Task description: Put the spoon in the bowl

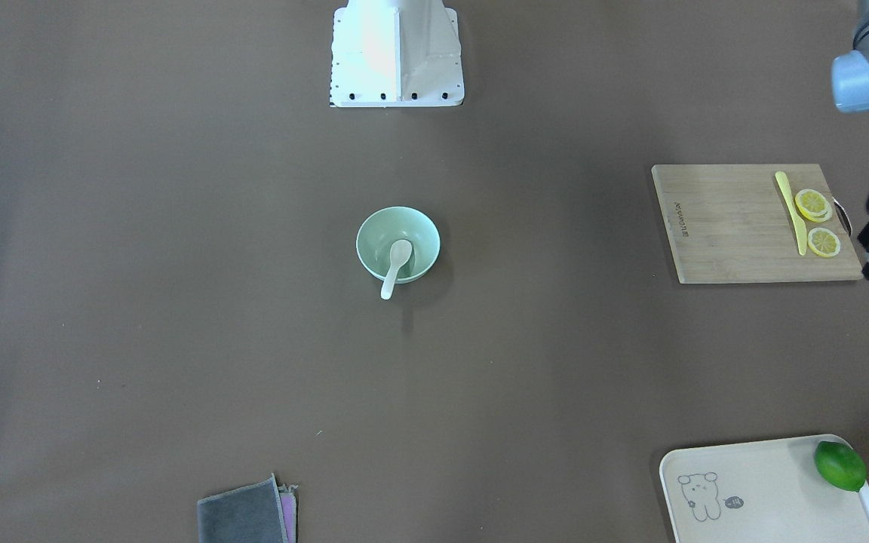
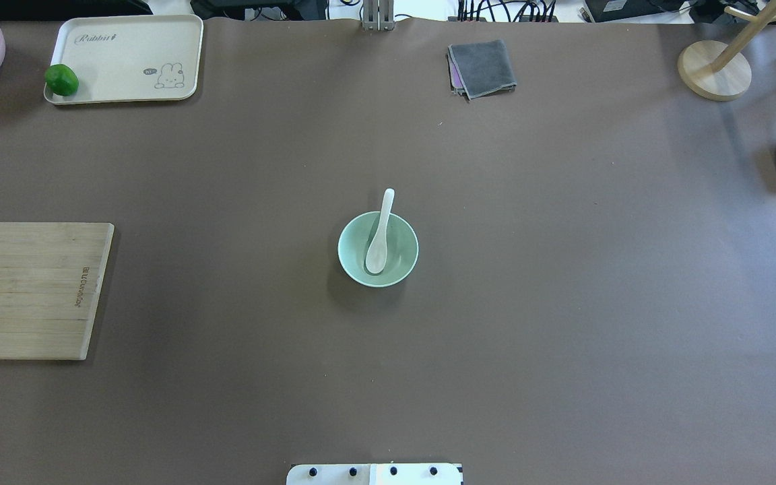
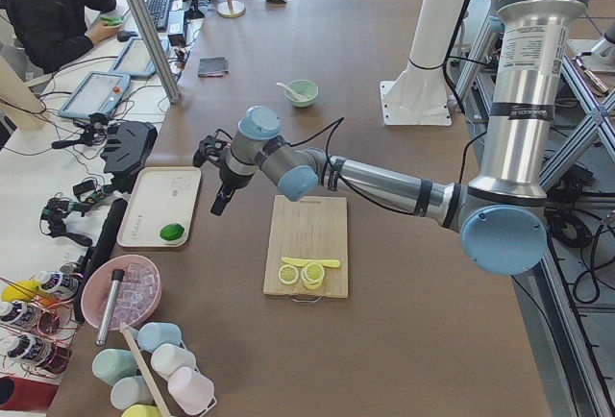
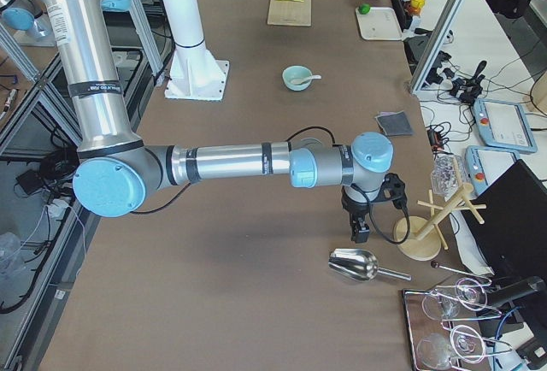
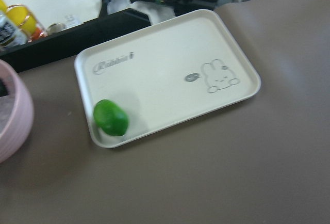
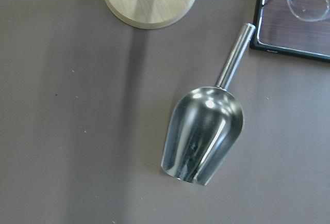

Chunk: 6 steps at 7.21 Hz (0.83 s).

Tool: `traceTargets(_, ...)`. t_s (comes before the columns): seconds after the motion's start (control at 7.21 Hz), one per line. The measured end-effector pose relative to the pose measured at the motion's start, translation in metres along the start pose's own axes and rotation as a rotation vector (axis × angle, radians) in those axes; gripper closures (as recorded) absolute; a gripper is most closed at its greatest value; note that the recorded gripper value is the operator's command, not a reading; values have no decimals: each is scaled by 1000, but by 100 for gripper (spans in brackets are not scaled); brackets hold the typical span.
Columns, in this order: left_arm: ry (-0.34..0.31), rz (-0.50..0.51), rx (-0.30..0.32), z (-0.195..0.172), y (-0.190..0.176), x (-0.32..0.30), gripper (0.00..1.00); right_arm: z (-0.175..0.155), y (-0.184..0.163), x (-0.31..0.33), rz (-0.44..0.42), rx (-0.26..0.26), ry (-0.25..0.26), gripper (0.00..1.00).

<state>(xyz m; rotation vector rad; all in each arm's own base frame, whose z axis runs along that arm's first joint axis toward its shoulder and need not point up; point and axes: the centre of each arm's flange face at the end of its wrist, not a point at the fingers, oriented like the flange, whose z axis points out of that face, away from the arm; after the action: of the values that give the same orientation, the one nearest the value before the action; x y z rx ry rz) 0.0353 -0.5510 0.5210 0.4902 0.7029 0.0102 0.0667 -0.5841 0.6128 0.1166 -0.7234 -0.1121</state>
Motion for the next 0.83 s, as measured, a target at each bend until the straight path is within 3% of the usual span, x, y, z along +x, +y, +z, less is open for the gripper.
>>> traceTargets(0.28,21,-76,-82,-26,11,-87,2,-3,19,37,49,-3,-6,0)
traceTargets(0.83,36,-118,-164,-43,41,-118,2,2,37,45,98,-5,-6,0)
